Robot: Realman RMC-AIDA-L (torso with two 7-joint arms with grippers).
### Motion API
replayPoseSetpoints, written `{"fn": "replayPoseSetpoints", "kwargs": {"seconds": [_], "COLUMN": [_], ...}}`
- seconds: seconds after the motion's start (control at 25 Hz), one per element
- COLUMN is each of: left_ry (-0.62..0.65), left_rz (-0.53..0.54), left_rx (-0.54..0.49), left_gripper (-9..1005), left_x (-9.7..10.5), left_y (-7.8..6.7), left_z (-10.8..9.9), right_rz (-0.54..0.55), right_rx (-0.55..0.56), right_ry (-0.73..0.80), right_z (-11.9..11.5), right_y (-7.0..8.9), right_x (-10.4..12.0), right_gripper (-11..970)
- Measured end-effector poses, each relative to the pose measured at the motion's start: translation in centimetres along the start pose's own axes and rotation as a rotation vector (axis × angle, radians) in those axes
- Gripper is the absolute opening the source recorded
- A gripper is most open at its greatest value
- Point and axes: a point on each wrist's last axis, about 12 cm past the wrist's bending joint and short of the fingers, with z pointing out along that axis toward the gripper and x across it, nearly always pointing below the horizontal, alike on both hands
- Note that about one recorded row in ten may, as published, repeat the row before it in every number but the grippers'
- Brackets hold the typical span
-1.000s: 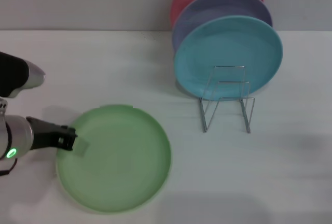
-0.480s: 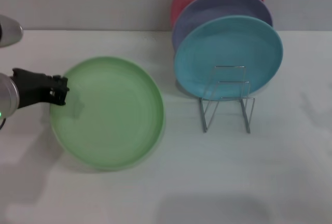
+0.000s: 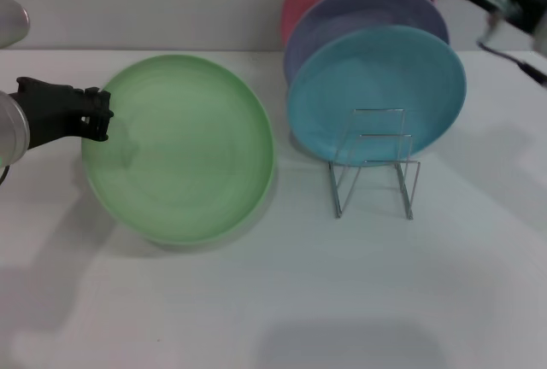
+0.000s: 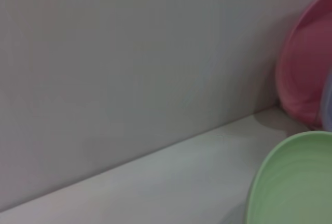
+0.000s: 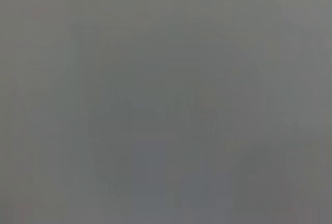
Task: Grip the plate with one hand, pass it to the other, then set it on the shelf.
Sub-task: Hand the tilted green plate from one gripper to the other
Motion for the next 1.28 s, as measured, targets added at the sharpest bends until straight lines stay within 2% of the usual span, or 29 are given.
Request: {"fn": "replayPoseSetpoints", "kwargs": {"seconds": [0.12, 0.2, 0.48, 0.72, 1.28], "left_ry": [-0.010, -0.014, -0.027, -0.030, -0.040], "left_rz": [0.002, 0.005, 0.012, 0.012, 0.012], "left_rx": [-0.002, -0.001, 0.003, 0.005, 0.017], "left_gripper": [40, 39, 38, 36, 36], "left_x": [-0.2, -0.4, -0.7, -0.8, -1.1], "left_y": [0.0, 0.0, -0.2, -0.3, -0.5], "left_z": [0.0, 0.0, 0.1, 0.1, 0.2], "right_rz": [0.025, 0.039, 0.062, 0.054, 0.001], "right_rx": [-0.010, -0.045, -0.122, -0.127, -0.112], "right_ry": [0.094, 0.199, 0.521, 0.661, 0.726], "right_z": [3.2, 5.4, 9.8, 11.1, 12.1], "right_y": [0.9, 2.2, 5.7, 6.4, 6.6], "right_x": [-2.2, -3.1, -2.3, -0.7, 1.1], "right_gripper": [813, 812, 811, 810, 809]}}
